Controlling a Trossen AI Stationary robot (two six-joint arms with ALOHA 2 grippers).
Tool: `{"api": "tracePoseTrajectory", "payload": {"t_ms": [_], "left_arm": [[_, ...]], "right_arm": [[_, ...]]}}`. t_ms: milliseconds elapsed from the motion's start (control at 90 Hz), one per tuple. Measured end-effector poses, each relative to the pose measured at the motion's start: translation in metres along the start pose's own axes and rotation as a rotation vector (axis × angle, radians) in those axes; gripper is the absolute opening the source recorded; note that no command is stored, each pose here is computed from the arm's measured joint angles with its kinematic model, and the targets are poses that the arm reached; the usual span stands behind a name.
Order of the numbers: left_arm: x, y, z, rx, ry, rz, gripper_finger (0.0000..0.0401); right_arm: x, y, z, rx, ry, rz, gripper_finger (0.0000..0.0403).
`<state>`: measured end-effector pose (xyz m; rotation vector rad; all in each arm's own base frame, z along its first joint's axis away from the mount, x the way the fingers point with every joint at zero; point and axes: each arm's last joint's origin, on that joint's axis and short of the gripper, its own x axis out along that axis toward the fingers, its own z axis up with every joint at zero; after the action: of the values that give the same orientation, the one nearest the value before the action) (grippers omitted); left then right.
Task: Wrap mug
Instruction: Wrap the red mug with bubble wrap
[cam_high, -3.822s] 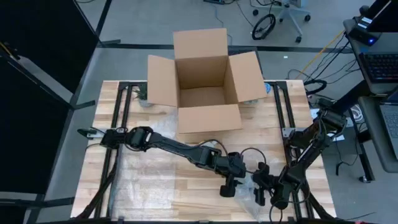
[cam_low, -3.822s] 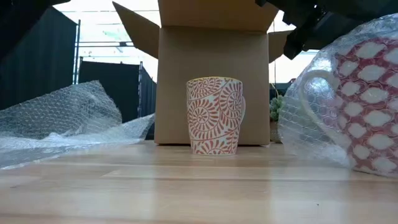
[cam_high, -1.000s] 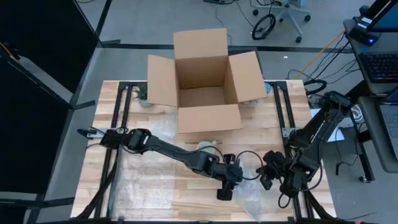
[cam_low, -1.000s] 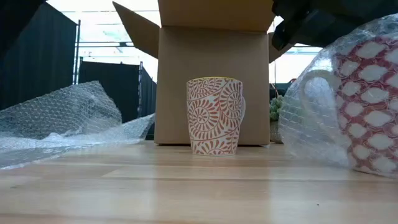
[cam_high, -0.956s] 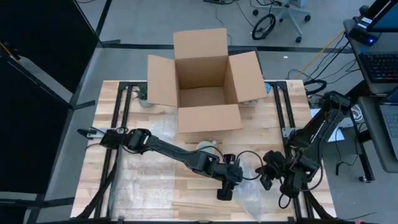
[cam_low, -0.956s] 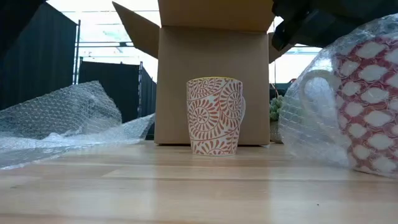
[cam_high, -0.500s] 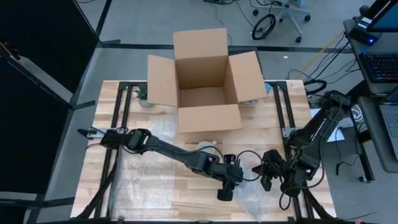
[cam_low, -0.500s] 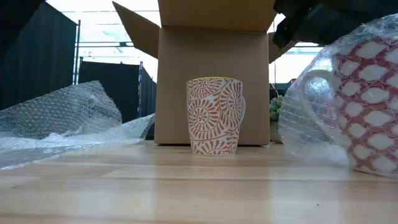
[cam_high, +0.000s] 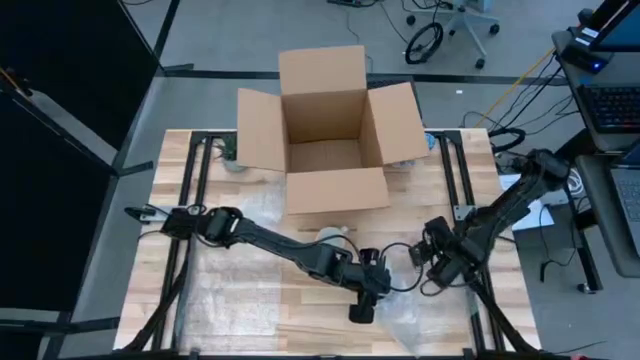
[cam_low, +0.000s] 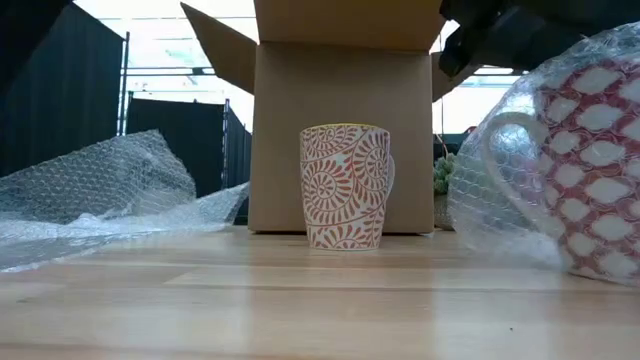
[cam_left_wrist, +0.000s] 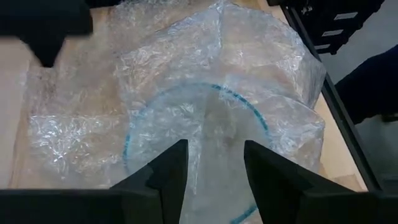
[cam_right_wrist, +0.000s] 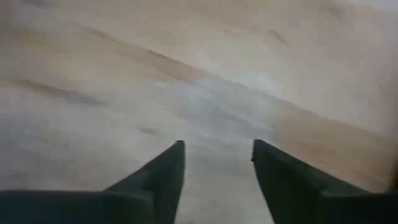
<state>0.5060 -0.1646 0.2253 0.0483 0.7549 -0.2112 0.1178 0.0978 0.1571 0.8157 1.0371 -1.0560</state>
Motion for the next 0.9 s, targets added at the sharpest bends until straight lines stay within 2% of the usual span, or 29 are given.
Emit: {"api": "tracePoseTrajectory", "payload": {"t_ms": [167, 311, 433, 544, 622, 711, 767, 900], "left_arm": [[0.000, -0.001, 0.000, 0.003, 0.000, -0.001, 0.0145], [0.000, -0.001, 0.000, 0.006, 0.000, -0.002, 0.0145], [0.000, -0.001, 0.000, 0.007, 0.000, -0.002, 0.0145], [0.000, -0.001, 0.000, 0.008, 0.000, -0.002, 0.0145], [0.000, -0.001, 0.000, 0.008, 0.000, -0.002, 0.0145], [0.000, -0.001, 0.000, 0.008, -0.001, -0.002, 0.0145], [0.000, -0.001, 0.000, 0.008, -0.002, -0.002, 0.0145], [0.000, -0.001, 0.000, 0.008, -0.002, -0.002, 0.0145]], "right_arm": [[0.028, -0.010, -0.006, 0.047, 0.090, 0.007, 0.0238], [0.031, -0.012, -0.007, 0.020, 0.084, 0.025, 0.0234], [0.025, -0.007, -0.009, -0.001, 0.097, 0.048, 0.0184], [0.021, 0.009, -0.020, -0.023, 0.191, 0.223, 0.0117], [0.021, 0.014, -0.023, -0.083, 0.207, 0.304, 0.0072], [0.018, 0.019, -0.024, -0.093, 0.184, 0.380, 0.0022], [0.017, 0.022, -0.023, -0.111, 0.161, 0.416, 0.0008], [0.005, 0.029, -0.023, -0.153, 0.144, 0.481, 0.0005]]}}
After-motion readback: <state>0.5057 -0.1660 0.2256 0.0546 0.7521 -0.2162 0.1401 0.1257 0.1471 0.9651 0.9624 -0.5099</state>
